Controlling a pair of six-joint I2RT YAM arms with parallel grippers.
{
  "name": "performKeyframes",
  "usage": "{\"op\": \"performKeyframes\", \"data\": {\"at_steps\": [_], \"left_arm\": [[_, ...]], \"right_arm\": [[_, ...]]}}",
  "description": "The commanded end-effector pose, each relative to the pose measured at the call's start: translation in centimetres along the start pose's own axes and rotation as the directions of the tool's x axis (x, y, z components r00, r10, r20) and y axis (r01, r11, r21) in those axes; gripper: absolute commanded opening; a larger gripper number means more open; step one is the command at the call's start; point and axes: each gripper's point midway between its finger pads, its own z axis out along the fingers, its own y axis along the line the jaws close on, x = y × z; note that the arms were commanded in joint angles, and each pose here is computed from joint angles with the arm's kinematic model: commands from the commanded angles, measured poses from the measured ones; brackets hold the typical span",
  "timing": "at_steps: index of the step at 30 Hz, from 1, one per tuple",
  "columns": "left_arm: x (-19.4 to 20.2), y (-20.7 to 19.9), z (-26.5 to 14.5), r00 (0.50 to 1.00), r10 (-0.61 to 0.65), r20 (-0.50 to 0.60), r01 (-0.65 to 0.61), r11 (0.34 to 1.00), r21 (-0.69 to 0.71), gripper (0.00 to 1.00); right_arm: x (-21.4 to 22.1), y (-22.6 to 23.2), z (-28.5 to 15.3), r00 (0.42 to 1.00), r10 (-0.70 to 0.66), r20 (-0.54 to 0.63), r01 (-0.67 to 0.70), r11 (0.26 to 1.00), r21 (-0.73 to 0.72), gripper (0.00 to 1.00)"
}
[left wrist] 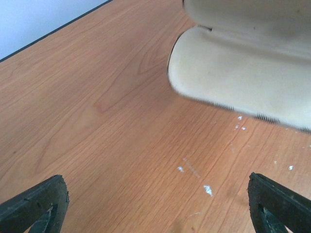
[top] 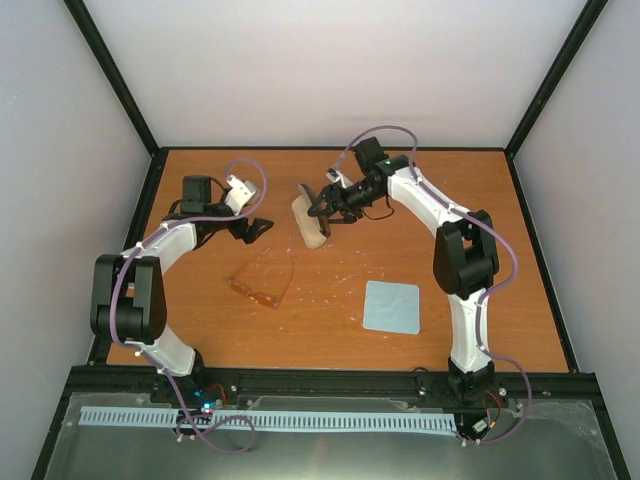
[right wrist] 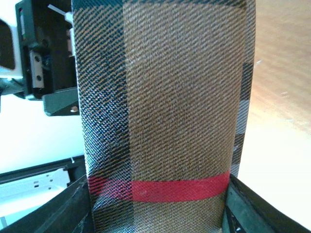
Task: Organize the sunglasses
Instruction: Place the sunglasses case at the center of the board.
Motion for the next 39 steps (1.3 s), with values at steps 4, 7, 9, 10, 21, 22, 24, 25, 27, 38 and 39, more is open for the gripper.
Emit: {"op": "performKeyframes", "data": {"at_steps": [4,7,9,10,21,22,24,25,27,38,39], "left_arm": [[0.0,1.4,-1.5,0.999,-0.028,-0.027,0.026,0.998,-0.061,1.0],[0.1,1.5,-1.6,0.999,-0.033,-0.032,0.031,0.997,-0.066,0.99],[0.1,1.6,-1.7,0.999,-0.042,-0.03,0.04,0.997,-0.068,0.99],[0.0,1.6,-1.7,0.999,-0.045,-0.028,0.043,0.997,-0.065,0.99],[0.2,1.7,-1.6,0.998,-0.054,-0.027,0.052,0.996,-0.066,0.99],[0.3,1.6,-1.6,0.998,-0.054,-0.027,0.053,0.997,-0.064,0.99],[0.3,1.6,-1.6,0.998,-0.056,-0.022,0.054,0.997,-0.061,1.0],[0.3,1.5,-1.5,0.998,-0.057,-0.022,0.056,0.997,-0.059,1.0],[0.3,1.5,-1.5,0.998,-0.054,-0.019,0.053,0.997,-0.059,1.0],[1.1,1.0,-1.4,0.998,-0.051,-0.03,0.049,0.998,-0.049,1.0],[1.2,0.9,-1.4,0.998,-0.052,-0.032,0.05,0.998,-0.047,1.0]], "right_arm": [[-1.1,-5.9,0.6,0.999,0.034,-0.025,-0.033,0.998,0.048,0.33],[-0.9,-8.2,1.4,0.995,0.084,-0.048,-0.081,0.995,0.063,0.37],[-0.6,-9.4,1.9,0.993,0.105,-0.062,-0.1,0.992,0.078,0.39],[-0.5,-10.0,2.1,0.991,0.118,-0.067,-0.112,0.99,0.088,0.39],[-0.2,-11.9,2.0,0.986,0.153,-0.066,-0.145,0.982,0.121,0.69],[-0.2,-12.0,1.9,0.986,0.154,-0.066,-0.145,0.981,0.13,0.7],[-0.1,-12.1,1.8,0.985,0.158,-0.066,-0.147,0.978,0.145,0.77],[0.0,-12.1,1.7,0.985,0.157,-0.066,-0.146,0.978,0.152,0.77],[0.2,-12.6,1.5,0.984,0.162,-0.068,-0.148,0.972,0.182,0.78],[1.5,-14.0,0.1,0.98,0.178,-0.092,-0.127,0.908,0.399,0.59],[1.6,-14.0,0.2,0.98,0.175,-0.099,-0.12,0.903,0.412,0.54]]}}
